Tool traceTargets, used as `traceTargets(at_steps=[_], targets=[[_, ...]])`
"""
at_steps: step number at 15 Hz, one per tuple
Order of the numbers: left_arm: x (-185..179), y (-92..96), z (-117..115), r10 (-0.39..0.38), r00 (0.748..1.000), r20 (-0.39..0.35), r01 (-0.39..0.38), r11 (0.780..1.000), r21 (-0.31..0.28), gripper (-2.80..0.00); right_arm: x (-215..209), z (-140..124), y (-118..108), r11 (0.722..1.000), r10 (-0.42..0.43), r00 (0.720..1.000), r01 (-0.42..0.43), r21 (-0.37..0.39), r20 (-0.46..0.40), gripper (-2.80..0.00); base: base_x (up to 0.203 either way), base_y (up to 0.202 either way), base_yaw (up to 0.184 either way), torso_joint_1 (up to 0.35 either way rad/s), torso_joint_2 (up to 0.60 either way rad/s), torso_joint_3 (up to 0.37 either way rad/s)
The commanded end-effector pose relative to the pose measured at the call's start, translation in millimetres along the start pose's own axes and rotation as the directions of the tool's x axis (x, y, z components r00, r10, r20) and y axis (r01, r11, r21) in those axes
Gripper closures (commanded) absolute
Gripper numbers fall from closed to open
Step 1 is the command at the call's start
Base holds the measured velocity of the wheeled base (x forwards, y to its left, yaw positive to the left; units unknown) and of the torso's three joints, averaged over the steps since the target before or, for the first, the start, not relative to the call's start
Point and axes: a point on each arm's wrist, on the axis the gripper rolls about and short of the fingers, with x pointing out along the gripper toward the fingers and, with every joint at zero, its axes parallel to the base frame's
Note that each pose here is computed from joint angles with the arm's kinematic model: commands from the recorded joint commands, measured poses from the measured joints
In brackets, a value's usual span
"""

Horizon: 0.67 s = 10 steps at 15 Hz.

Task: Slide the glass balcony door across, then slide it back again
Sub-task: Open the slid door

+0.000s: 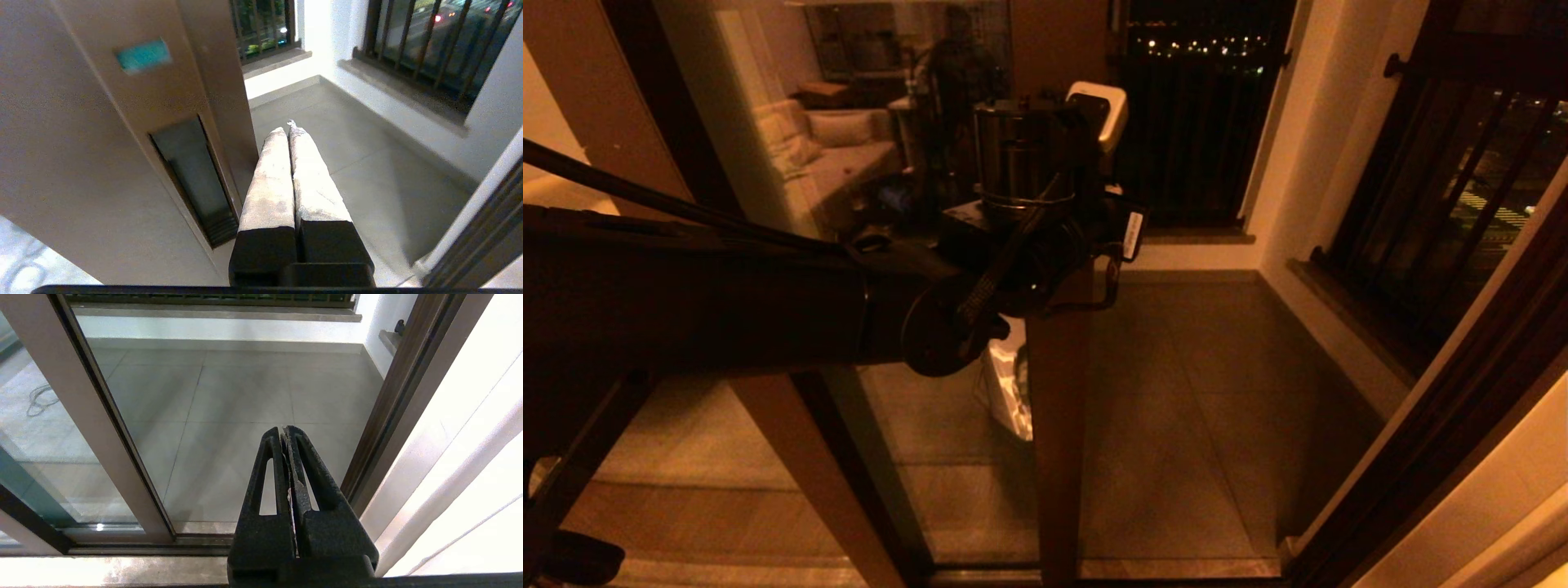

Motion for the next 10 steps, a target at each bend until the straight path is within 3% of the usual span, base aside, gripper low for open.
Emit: traceTargets(at_steps=[1,4,10], targets=[[-15,-13.4,16,-0.05,0.998,0.024,0.05,0.998,-0.033,0.0,0,0,0,1.0,0.001,1.0,-0.001,-0.001,-0.002,0.0,0.0,0.0,0.0,0.0,0.0,0.0],[-20,-24.9,20,-0.123,0.992,0.005,0.123,0.992,-0.034,0.0,0,0,0,1.0,0.0,1.0,0.0,-0.001,-0.001,0.0,0.0,0.0,0.0,0.0,0.0,0.0],[-9,-30.3,26,-0.132,0.99,0.044,0.134,0.99,-0.044,0.0,0,0,0,1.0,0.0,1.0,0.0,-0.001,0.0,0.0,0.0,0.0,0.0,0.0,0.0,0.0]])
